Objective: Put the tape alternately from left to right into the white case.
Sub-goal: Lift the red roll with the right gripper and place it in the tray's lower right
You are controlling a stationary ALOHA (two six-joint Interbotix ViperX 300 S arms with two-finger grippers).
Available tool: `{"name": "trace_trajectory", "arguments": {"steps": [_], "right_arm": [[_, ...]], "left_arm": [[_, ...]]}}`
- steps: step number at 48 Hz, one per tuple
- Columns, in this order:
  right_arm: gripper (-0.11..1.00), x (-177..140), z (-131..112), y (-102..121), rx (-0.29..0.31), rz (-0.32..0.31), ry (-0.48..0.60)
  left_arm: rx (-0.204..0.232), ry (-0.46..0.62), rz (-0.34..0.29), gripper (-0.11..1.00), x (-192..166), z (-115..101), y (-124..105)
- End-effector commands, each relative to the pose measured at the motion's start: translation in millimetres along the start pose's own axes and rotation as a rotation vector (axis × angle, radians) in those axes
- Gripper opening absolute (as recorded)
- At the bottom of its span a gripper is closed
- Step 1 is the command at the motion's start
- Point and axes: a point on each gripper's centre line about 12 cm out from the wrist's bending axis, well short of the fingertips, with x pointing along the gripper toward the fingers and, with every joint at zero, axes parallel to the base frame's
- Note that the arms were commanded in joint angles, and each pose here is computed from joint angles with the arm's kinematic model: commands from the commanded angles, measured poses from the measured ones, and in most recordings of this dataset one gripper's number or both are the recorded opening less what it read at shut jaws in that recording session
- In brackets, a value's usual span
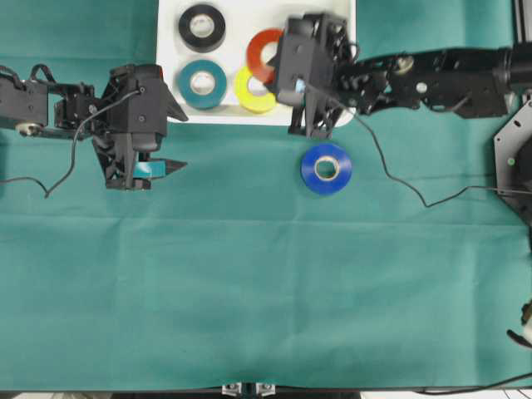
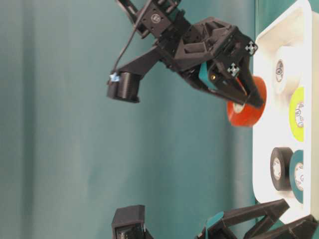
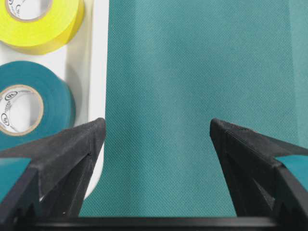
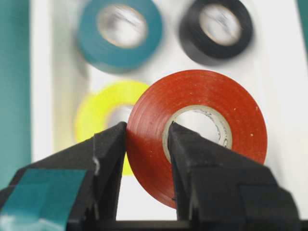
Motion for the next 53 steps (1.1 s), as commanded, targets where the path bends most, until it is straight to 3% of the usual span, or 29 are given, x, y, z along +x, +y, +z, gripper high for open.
{"name": "trace_trajectory", "arguments": {"steps": [1,17,36,53], "right_arm": [[0.26,-3.4,3.1,-11.7,0.022,-0.01,-0.018],[0.26,-0.3,-3.6,-41.8,0.076,-0.043,-0.015],[0.26,0.3,-17.9,-27.4,0.118,0.055,-0.019],[0.26,-0.1,-37.2,-20.2,0.152,0.094,0.013]], "left_arm": [[-0.002,-0.026,0.0,0.65,-2.4,6.8,-0.3],[0.0,-0.039,0.0,0.65,-2.3,5.6,-1.4],[-0.025,-0.02,-0.002,0.65,-2.1,-2.1,-2.1],[-0.037,-0.019,-0.002,0.65,-2.0,-2.7,-2.1]]}}
